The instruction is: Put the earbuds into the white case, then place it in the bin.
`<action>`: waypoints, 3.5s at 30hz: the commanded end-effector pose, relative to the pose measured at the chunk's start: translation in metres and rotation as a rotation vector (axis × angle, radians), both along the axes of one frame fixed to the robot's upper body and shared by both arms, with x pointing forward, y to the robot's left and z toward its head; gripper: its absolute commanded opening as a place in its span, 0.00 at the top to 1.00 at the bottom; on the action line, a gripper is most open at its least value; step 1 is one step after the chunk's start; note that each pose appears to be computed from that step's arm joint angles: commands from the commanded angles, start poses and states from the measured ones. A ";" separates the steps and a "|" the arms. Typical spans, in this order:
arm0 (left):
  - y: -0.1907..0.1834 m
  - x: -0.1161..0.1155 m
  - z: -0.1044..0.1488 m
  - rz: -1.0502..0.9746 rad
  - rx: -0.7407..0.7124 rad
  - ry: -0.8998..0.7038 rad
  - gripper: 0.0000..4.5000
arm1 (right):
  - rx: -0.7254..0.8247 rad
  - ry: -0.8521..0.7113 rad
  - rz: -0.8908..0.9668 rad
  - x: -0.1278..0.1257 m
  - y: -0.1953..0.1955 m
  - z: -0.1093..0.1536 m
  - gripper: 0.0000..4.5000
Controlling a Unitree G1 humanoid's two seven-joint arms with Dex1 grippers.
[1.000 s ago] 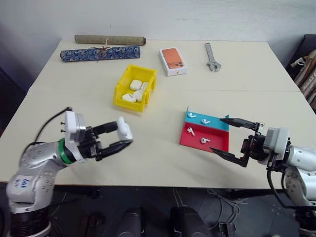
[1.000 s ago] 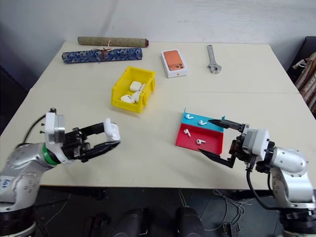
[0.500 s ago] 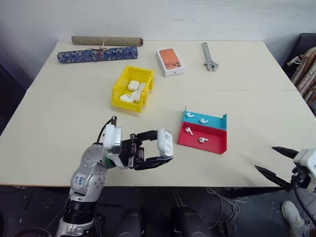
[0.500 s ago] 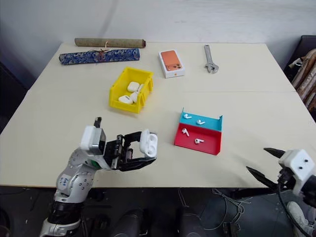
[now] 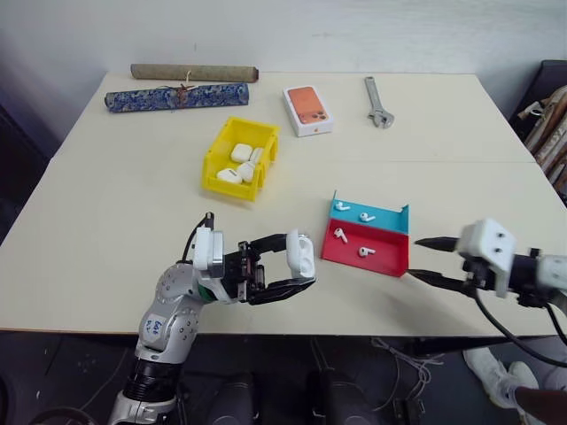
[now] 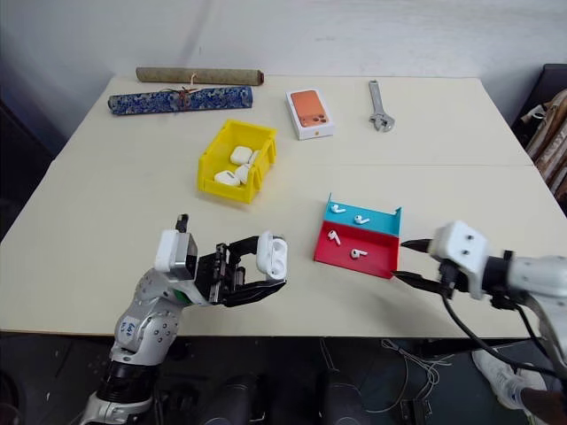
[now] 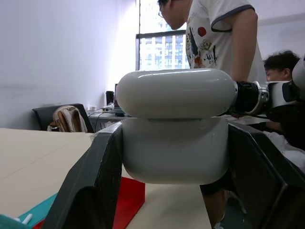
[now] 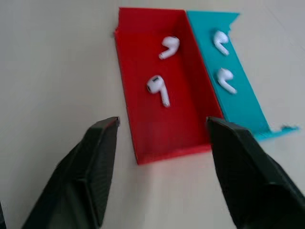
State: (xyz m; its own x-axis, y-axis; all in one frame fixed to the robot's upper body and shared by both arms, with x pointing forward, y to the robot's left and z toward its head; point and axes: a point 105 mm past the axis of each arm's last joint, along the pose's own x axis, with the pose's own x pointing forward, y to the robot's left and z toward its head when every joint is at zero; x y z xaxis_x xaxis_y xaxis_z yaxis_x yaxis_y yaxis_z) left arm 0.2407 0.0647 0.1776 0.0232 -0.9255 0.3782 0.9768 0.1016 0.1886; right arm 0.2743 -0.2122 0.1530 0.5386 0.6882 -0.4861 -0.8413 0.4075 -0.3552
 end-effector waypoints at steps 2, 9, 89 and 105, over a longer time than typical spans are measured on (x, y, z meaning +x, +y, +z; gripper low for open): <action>0.007 -0.002 0.003 0.020 0.003 -0.020 0.38 | -0.105 -0.003 0.006 0.020 0.019 -0.004 0.52; 0.014 -0.001 0.002 0.060 0.022 -0.025 0.38 | -0.196 0.003 0.093 0.049 0.059 0.001 0.52; 0.018 -0.009 0.001 0.101 0.088 -0.019 0.38 | -0.361 0.147 0.160 0.065 0.049 -0.028 0.89; 0.008 -0.006 0.036 -0.025 -0.093 0.015 0.38 | 0.576 -0.111 0.358 0.026 0.061 0.099 0.89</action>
State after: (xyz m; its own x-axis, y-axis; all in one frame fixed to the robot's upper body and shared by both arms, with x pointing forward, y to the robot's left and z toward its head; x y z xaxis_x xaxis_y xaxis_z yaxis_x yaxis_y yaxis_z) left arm 0.2399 0.0755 0.2043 0.0483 -0.8954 0.4427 0.9840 0.1188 0.1329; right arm 0.3088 -0.1504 0.2223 0.2502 0.9621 -0.1086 -0.9512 0.2233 -0.2130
